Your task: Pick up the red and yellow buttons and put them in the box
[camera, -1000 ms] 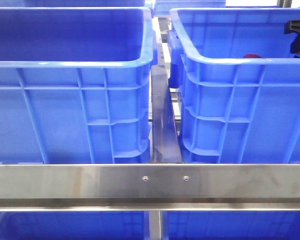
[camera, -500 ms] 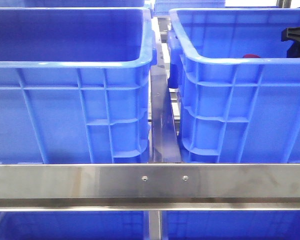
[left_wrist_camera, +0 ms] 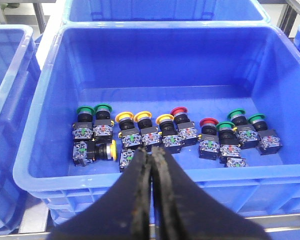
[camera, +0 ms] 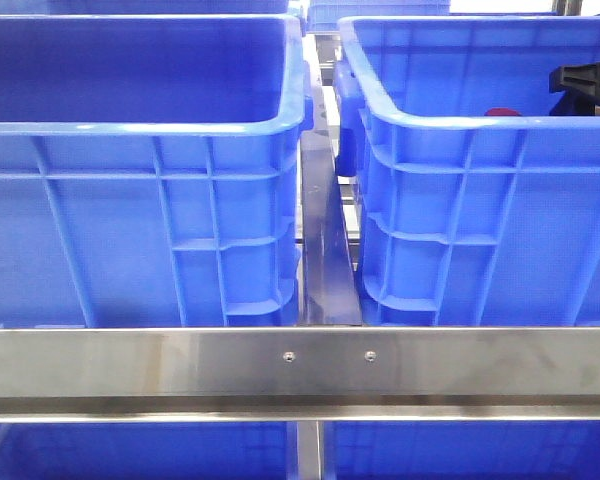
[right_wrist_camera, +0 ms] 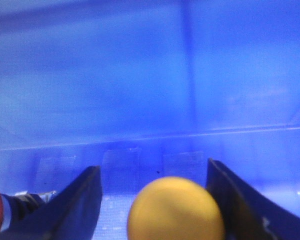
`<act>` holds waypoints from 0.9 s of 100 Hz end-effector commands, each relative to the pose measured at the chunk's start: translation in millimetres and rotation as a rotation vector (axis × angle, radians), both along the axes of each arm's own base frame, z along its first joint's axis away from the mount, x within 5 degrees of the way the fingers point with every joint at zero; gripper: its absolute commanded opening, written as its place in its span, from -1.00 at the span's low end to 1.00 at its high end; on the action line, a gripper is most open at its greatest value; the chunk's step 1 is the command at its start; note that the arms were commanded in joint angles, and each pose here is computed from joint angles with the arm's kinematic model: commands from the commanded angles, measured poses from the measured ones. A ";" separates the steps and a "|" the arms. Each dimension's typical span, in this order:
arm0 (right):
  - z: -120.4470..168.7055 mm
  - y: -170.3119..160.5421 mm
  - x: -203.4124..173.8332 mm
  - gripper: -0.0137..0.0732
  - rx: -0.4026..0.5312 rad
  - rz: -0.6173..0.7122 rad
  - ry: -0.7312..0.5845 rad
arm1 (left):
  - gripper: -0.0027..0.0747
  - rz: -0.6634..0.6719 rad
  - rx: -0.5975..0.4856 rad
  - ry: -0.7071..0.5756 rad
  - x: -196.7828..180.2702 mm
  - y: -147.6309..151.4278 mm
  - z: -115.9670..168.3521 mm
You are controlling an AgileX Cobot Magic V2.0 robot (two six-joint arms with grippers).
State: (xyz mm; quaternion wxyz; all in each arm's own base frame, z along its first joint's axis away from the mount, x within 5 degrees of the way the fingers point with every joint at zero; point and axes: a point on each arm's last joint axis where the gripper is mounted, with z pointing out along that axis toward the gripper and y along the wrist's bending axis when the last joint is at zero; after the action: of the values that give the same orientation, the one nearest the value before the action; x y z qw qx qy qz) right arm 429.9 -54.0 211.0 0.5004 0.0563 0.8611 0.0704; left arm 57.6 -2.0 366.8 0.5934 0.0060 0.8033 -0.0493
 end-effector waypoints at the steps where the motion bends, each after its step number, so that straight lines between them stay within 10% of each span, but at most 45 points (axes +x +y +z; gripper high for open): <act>1: 46.2 2.2 -6.2 0.43 0.021 0.013 -0.127 | -0.98 -0.003 -0.018 -0.088 1.3 -0.7 13.2; 38: 111.6 7.8 -47.6 0.43 -0.013 -0.001 -0.268 | -0.98 -0.003 -0.018 -0.088 1.3 -0.7 13.2; 90: 162.3 37.4 -211.6 0.43 -0.049 0.012 -0.484 | -0.98 -0.003 -0.018 -0.088 1.3 -0.7 13.2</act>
State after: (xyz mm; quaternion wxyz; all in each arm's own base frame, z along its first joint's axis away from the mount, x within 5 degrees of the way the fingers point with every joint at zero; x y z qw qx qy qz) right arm 244.5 -22.9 359.7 0.6627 0.0257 0.7470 0.0478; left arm 57.6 -2.0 366.8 0.5934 0.0060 0.8033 -0.0493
